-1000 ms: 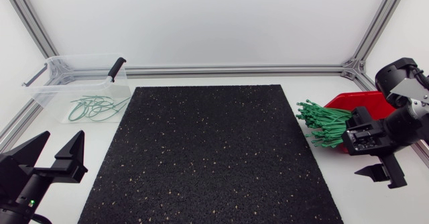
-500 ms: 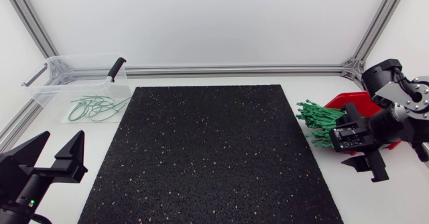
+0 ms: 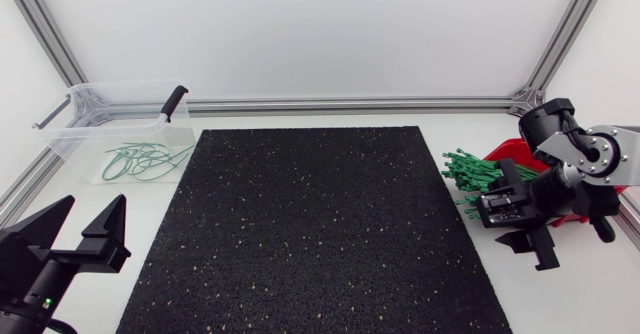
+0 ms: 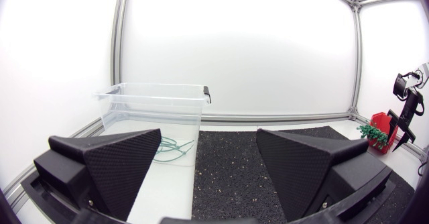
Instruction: Take a green cable tie from the red box, thread the tail through the head to close it, then place it in the transparent bin on the left.
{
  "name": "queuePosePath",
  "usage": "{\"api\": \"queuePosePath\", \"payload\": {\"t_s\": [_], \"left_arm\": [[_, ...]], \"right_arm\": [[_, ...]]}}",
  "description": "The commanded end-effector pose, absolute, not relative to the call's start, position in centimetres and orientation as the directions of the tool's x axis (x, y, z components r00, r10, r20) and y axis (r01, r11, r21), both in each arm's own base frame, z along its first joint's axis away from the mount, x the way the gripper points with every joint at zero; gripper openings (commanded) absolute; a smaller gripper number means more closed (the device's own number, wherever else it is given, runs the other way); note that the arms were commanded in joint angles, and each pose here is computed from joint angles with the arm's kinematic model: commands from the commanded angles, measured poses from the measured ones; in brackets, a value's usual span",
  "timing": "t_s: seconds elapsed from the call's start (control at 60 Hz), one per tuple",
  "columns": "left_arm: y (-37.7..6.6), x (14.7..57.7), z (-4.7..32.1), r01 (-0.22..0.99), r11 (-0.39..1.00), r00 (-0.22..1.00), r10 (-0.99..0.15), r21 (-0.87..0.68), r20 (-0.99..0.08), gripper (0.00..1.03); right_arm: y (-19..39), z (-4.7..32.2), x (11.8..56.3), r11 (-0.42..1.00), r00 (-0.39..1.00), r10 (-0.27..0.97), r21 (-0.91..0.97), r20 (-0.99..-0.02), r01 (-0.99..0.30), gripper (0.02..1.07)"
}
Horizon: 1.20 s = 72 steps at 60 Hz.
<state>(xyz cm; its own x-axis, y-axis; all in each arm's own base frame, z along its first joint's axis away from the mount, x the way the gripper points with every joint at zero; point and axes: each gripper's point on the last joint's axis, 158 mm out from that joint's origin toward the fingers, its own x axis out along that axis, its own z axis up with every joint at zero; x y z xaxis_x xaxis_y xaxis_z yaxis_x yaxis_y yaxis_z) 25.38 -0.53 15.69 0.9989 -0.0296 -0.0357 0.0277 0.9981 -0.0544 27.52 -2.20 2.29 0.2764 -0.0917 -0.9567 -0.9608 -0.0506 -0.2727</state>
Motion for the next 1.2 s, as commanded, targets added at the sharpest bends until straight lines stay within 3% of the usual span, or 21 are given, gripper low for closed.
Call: {"api": "queuePosePath", "payload": {"t_s": [0.0,0.367,0.5,0.733,1.183], "left_arm": [[-0.7,25.5,13.5,0.031,0.997,0.996,-0.037,-0.075,-0.082,0.99],[-0.7,25.5,13.5,0.032,0.997,0.996,-0.039,-0.075,-0.082,0.99],[-0.7,25.5,13.5,0.032,0.997,0.996,-0.039,-0.075,-0.082,0.99],[-0.8,25.5,13.5,0.036,0.997,0.996,-0.042,-0.073,-0.082,0.99],[-0.8,25.5,13.4,0.034,0.997,0.995,-0.04,-0.074,-0.086,0.99]], "right_arm": [[-2.1,1.3,27.2,-0.04,0.258,-0.095,-0.255,-0.961,-0.966,0.61],[-2.7,1.2,28.5,-0.027,0.289,-0.115,-0.288,-0.951,-0.957,0.61],[-2.8,1.1,28.4,-0.027,0.288,-0.117,-0.287,-0.95,-0.957,0.48],[-3.6,1.5,29.2,-0.004,0.315,-0.128,-0.318,-0.94,-0.948,0.48],[-3.8,1.4,26.5,-0.025,0.275,-0.127,-0.274,-0.953,-0.962,0.41]]}}
